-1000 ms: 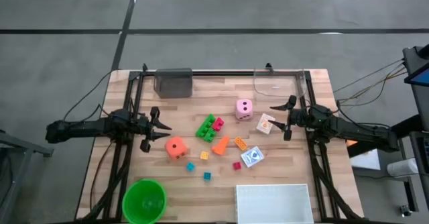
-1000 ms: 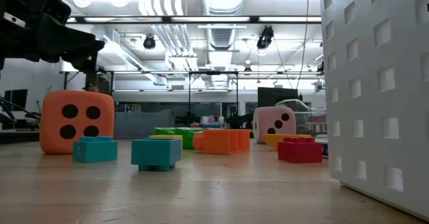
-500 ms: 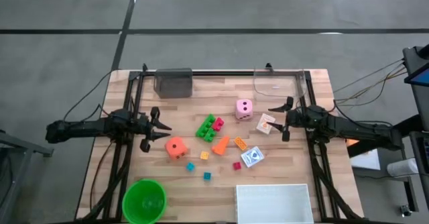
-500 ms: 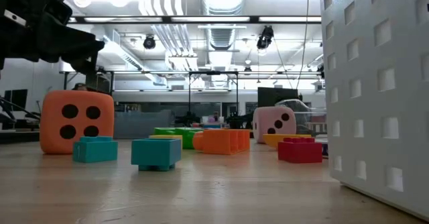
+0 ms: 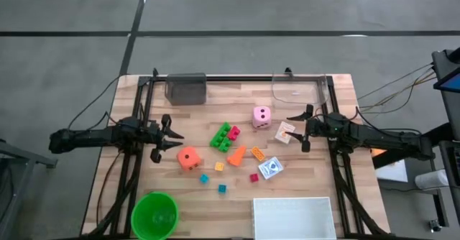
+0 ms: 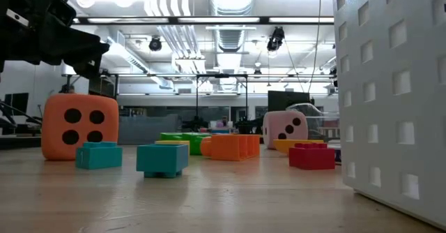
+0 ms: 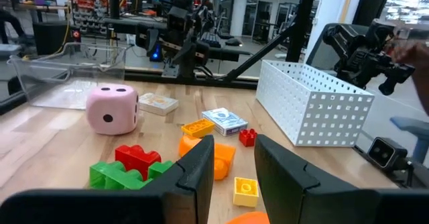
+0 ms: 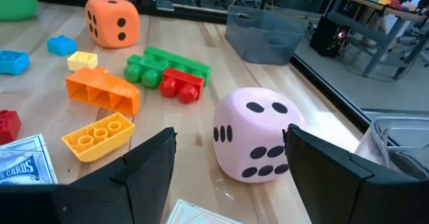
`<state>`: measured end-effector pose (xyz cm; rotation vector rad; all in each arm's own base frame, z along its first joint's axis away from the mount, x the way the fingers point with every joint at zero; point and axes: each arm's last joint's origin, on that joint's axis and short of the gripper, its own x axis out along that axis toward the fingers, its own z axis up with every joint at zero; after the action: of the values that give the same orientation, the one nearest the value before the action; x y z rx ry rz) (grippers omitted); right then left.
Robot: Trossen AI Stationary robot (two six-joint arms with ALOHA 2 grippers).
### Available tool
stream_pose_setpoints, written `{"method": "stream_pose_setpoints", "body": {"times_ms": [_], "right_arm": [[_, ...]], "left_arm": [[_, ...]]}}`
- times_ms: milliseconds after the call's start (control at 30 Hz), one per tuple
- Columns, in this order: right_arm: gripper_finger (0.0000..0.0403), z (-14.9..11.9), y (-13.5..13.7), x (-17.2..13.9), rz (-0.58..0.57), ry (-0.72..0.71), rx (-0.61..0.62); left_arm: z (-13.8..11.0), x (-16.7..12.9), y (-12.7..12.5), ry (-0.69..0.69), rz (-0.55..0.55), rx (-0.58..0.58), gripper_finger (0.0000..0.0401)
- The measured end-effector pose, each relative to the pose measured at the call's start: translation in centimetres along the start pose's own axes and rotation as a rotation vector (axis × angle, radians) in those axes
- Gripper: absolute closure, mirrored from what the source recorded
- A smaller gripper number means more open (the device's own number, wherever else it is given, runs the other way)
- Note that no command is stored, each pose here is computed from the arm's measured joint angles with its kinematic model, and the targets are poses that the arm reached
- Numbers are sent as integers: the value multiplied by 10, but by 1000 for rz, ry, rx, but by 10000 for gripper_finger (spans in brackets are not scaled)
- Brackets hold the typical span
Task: Pick & Place Toys
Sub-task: Put the pink dice into the transparent bin
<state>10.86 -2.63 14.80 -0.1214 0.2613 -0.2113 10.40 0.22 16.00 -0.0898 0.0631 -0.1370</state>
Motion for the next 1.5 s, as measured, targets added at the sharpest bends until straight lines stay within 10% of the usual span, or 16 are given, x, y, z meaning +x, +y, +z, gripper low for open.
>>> {"method": "stream_pose_setpoints", "body": {"times_ms": [467, 767, 1500], "right_arm": [[128, -1, 0, 1, 1, 9, -5], [128, 1, -6, 0, -176, 31, -285], [128, 8, 2, 0, 114, -101, -31]], "left_arm": [[6, 0, 1, -63, 44, 97, 290], [8, 0, 1, -84, 39, 29, 290], [4, 0, 3, -53, 119, -44, 290]]}}
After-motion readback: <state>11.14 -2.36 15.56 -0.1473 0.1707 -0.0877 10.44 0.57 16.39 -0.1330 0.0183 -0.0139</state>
